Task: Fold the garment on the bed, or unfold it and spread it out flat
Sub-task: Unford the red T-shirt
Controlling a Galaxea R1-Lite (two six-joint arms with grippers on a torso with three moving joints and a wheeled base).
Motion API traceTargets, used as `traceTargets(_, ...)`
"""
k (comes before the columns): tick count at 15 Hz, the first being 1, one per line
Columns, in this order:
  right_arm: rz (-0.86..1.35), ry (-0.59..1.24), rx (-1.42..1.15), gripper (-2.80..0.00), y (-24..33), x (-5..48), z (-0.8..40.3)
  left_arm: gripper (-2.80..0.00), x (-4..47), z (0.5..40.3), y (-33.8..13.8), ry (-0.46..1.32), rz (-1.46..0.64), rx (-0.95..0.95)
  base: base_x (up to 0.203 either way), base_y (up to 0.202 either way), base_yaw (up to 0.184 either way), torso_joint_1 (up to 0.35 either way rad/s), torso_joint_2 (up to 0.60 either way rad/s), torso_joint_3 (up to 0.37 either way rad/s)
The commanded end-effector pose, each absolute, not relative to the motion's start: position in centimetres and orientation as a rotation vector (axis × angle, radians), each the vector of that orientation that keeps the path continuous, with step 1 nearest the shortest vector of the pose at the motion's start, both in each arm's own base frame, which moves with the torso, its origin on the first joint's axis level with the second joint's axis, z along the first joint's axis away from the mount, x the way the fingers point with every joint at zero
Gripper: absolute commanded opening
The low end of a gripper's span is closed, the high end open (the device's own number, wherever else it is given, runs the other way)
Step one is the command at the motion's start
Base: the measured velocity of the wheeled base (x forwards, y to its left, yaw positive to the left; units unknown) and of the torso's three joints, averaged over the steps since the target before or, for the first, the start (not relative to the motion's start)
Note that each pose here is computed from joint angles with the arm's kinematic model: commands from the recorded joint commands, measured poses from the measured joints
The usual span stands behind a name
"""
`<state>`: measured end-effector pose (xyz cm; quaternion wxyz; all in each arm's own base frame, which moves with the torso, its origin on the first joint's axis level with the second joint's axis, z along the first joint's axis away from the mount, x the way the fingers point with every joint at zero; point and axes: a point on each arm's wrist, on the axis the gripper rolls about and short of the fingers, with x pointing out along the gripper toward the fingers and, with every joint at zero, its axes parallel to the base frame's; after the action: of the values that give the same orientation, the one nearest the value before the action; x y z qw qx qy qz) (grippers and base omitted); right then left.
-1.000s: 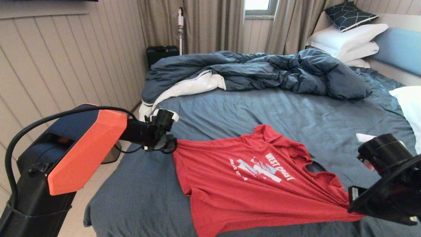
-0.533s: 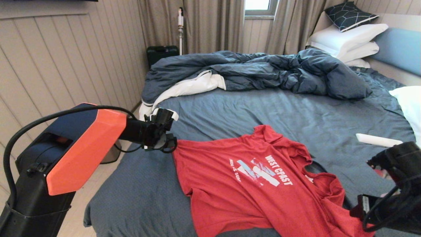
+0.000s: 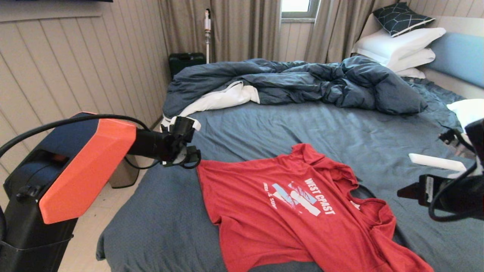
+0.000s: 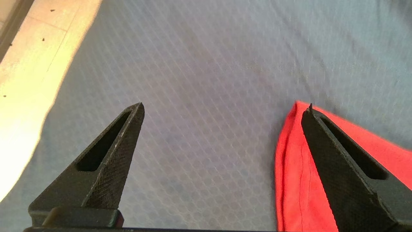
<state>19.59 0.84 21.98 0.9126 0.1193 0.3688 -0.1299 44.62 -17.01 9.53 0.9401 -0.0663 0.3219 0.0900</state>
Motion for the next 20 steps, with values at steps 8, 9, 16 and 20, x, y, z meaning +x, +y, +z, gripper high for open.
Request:
traceTargets(8, -0.196, 0.742, 0.282, -2.8, -2.1, 37.2, 20.0, -2.8, 43.6, 14.9, -13.1, 0.789, -0.085, -0.184, 0.0, 0.0, 0.0, 0.0, 0.0, 0.0)
traceTargets(9, -0.19, 0.736, 0.277, -2.8, -2.3, 38.7, 19.7, -2.8, 43.7, 15.1, -13.1, 0.789, -0.097, -0.182, 0.0, 0.0, 0.0, 0.0, 0.0, 0.0)
traceTargets(16, -0.118, 0.699, 0.281, -2.8, -2.2, 43.7, 18.8, -2.8, 43.9, 13.0, -13.9, 0.907, -0.189, -0.172, 0.0, 0.0, 0.0, 0.0, 0.0, 0.0)
traceTargets(20, -0.087, 0.699, 0.303, -2.8, -2.2, 44.3, 18.5, -2.8, 45.3, 10.7, -15.4, 0.894, -0.217, -0.17, 0.0, 0.0, 0.0, 0.0, 0.0, 0.0)
